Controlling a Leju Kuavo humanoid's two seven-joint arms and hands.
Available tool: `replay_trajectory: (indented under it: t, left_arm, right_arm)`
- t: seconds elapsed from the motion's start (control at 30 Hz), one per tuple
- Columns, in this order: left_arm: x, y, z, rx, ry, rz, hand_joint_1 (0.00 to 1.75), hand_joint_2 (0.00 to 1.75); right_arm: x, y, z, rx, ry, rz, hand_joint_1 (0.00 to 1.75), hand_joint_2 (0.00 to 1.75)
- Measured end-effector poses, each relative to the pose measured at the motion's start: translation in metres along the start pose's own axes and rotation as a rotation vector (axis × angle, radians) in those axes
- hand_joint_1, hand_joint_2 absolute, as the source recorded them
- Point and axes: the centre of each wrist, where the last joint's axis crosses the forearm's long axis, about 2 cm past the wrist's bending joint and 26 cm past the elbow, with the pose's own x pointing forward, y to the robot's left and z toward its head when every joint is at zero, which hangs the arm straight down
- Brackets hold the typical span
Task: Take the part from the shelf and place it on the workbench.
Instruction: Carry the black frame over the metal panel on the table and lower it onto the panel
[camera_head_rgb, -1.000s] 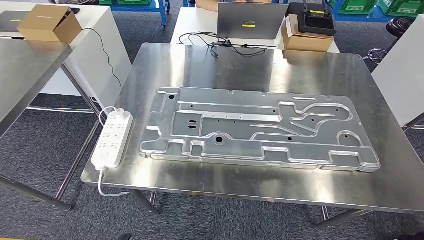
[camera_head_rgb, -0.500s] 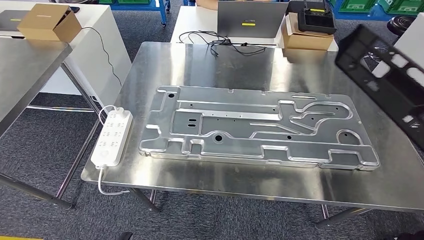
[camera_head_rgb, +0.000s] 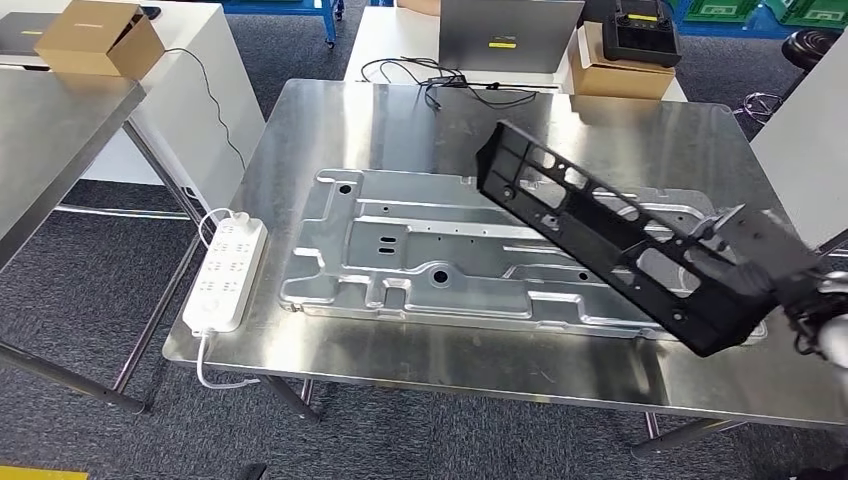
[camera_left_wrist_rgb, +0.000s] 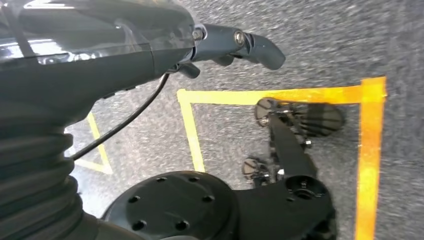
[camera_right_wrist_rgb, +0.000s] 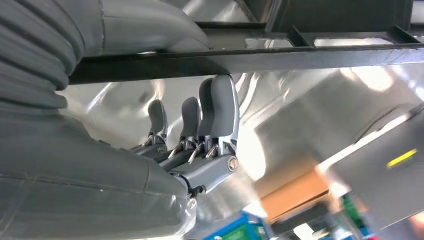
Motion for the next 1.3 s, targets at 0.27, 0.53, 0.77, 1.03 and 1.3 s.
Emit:
replay_trajectory:
  t: [0.27, 0.53, 0.77, 1.03, 1.3]
  left_arm:
    - [-0.002, -0.001, 0.001, 0.005, -0.003, 0.011, 0.00, 1.75]
    - [-0.004, -0.001, 0.002, 0.015, -0.018, 0.020, 0.00, 1.75]
    - [-0.005, -0.001, 0.002, 0.029, -0.004, 0.026, 0.00, 1.75]
    - [-0.009, 0.001, 0.004, 0.063, 0.006, 0.055, 0.00, 1.75]
    - [-0.010, 0.001, 0.004, 0.072, 0.009, 0.070, 0.00, 1.75]
  right_arm:
    - [0.026, 0.122, 0.010, 0.019, -0.151, -0.048, 1.10, 1.75]
    - [0.051, 0.208, 0.042, 0.026, -0.198, -0.175, 1.10, 1.75]
    - [0.049, 0.215, 0.062, -0.051, -0.168, -0.216, 1.10, 1.75]
    - [0.032, 0.164, 0.102, -0.572, -0.123, -0.209, 1.10, 1.75]
    - [0.018, 0.112, 0.150, -0.853, -0.076, -0.147, 1.10, 1.75]
